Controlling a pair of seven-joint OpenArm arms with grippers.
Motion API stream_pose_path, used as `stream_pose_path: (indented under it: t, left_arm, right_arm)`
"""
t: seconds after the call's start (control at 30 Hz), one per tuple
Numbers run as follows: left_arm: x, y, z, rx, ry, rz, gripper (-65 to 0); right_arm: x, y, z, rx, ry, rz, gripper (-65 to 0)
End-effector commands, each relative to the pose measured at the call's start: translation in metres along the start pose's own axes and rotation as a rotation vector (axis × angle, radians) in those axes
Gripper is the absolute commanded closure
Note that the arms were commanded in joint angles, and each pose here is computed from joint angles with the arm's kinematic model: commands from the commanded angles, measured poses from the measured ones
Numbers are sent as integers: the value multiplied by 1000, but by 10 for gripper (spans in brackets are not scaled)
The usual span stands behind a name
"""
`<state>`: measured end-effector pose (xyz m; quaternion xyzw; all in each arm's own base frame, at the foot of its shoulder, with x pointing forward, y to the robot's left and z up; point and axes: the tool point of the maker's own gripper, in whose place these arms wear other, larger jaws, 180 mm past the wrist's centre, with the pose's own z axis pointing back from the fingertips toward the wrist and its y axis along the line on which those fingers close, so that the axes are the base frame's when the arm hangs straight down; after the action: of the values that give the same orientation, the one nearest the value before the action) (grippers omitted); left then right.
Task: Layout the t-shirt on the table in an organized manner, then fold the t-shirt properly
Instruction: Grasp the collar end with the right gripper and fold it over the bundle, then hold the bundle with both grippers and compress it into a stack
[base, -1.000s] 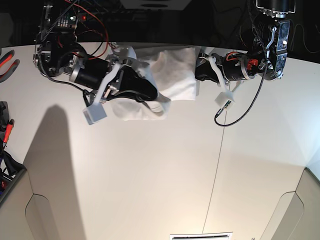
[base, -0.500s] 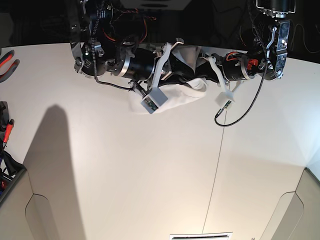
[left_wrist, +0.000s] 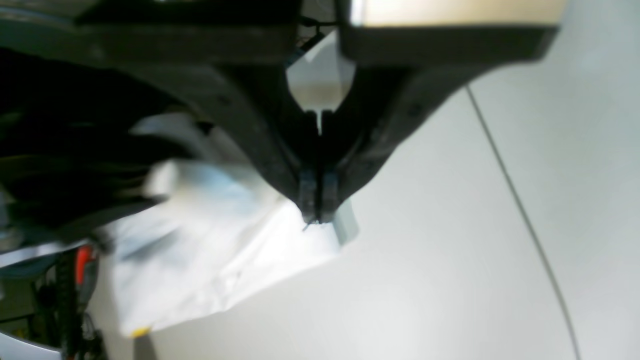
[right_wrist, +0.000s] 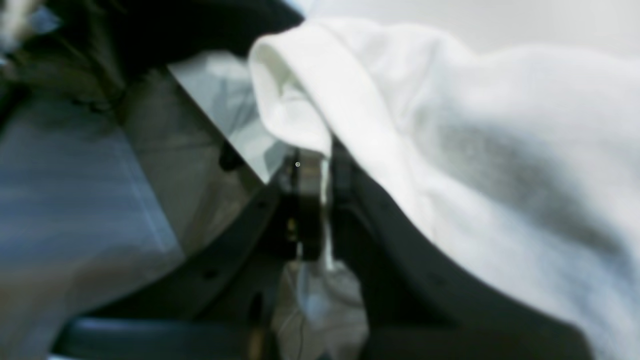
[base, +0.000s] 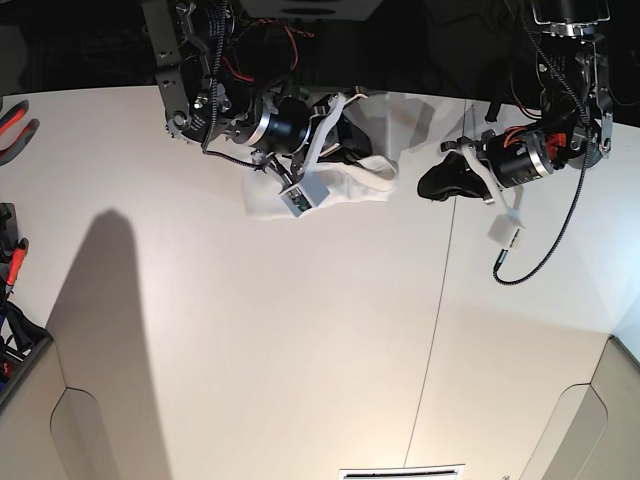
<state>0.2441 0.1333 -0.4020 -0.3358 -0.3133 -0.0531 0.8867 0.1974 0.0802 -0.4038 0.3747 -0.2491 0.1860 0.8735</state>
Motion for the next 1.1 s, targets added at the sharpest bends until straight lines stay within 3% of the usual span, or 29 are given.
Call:
stream_pose_path:
  t: [0.0, 0.2, 0.23, 0.3, 0.37, 0.47, 0.63, 0.7, 0.77, 0.97, 1.03, 1.07]
  left_arm:
    - [17, -6, 5, -26, -54, -25, 0]
    - [22, -7, 8, -38, -79, -11, 0]
    - [23, -8, 8, -46, -86, -7, 0]
    - [25, -10, 8, -58, -97, 0, 0]
    - [26, -11, 8, -63, -101, 2, 0]
    - [26, -11, 8, -63, -101, 2, 0]
    - [29, -11, 8, -60, -105, -7, 0]
    - [33, -10, 9, -56, -112, -13, -74]
    - [40, -8, 11, -49, -130, -16, -120]
    - [70, 10, 32, -5, -242, 0, -121]
    - [82, 10, 42, -23, -306, 23, -121]
    - [88, 9, 47, -41, -341, 38, -121]
  right_arm:
    - [12, 5, -2, 23, -34, 8, 0]
    - [25, 8, -8, 40, -32, 53, 0]
    - [29, 8, -9, 41, -35, 63, -48]
    - [36, 10, -10, 46, -42, 83, -206]
    - [43, 12, -10, 51, -48, 103, -286]
    - [50, 17, -12, 67, -58, 119, -289]
    - [70, 38, -9, 170, -103, 151, -289]
    - [82, 46, -6, 192, -113, 183, -289]
    - [92, 51, -3, 194, -111, 219, -289]
    - [118, 55, 16, 142, -100, 353, -282]
    - [127, 50, 23, 98, -122, 369, -226]
    - [130, 45, 26, 70, -132, 359, -164]
